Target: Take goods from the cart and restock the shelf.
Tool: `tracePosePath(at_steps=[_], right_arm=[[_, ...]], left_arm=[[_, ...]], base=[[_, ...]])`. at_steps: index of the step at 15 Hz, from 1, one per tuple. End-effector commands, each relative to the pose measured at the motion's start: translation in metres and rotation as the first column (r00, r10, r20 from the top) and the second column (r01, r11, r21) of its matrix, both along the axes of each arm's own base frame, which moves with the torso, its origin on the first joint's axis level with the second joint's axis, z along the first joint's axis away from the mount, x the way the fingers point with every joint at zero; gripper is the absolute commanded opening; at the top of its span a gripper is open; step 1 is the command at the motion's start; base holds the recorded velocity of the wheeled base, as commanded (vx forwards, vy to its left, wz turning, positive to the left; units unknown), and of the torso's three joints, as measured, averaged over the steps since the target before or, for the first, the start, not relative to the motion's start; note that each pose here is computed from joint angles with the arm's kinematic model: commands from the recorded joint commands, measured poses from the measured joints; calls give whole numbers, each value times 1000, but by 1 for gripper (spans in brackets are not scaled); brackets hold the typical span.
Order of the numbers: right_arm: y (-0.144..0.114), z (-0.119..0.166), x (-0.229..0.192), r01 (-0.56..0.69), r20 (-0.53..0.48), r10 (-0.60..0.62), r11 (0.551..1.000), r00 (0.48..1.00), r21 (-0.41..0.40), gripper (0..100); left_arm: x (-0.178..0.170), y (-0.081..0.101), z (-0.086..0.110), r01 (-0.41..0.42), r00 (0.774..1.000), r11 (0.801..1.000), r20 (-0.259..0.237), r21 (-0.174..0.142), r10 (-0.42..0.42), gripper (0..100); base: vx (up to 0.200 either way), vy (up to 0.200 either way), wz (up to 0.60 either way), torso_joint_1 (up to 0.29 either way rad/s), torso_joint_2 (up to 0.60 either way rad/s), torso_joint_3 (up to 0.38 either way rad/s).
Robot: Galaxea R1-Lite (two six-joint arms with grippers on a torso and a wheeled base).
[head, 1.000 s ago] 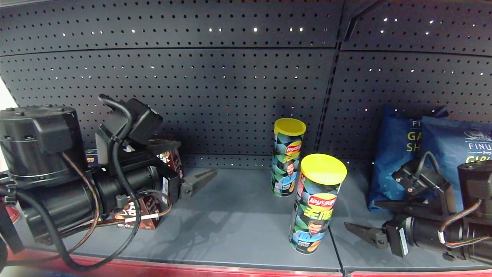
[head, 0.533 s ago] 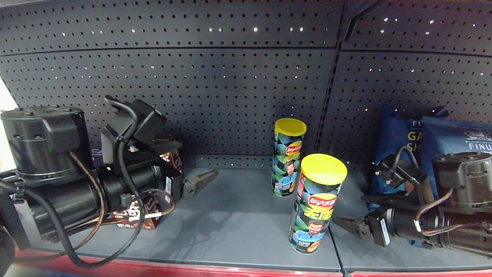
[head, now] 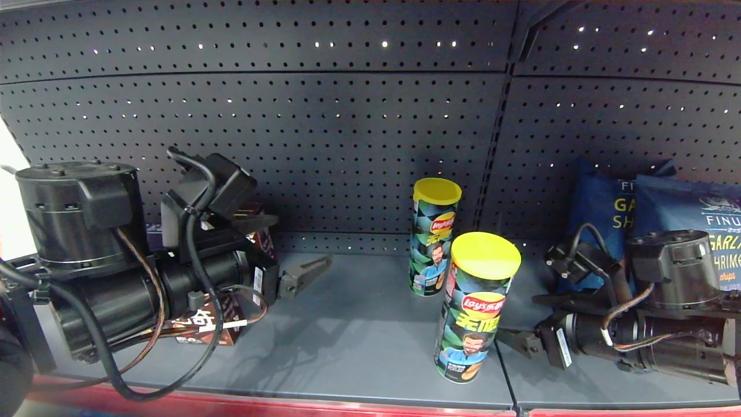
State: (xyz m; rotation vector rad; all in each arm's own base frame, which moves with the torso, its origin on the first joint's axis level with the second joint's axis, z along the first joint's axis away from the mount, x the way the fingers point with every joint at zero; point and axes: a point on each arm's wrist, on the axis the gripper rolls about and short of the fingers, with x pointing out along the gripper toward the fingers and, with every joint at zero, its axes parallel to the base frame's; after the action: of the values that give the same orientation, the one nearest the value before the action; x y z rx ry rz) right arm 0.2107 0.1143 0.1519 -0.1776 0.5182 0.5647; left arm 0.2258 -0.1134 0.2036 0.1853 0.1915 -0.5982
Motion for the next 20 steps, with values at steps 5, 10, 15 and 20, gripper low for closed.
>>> tracePosePath(at_steps=[5,10,15,20], right_arm=[[8,1,-3,-37,14,37,999,999,10,100],[11,1,-3,-51,11,50,999,999,9,100],[15,-3,4,-48,1,48,999,999,3,100],[17,-5,7,-50,-3,50,999,999,2,100]], left_arm=[[1,0,-1,0,1000,1000,-3,0,0,100],[1,-1,-1,-1,1000,1000,-2,1,1,100],[2,-1,-2,1,1000,1000,-6,3,-1,100],[4,-2,-3,1,1000,1000,-10,5,-1,100]], base=[[0,0,0,0,0,0],[0,0,0,0,0,0],[0,0,0,0,0,0],[0,0,0,0,0,0]])
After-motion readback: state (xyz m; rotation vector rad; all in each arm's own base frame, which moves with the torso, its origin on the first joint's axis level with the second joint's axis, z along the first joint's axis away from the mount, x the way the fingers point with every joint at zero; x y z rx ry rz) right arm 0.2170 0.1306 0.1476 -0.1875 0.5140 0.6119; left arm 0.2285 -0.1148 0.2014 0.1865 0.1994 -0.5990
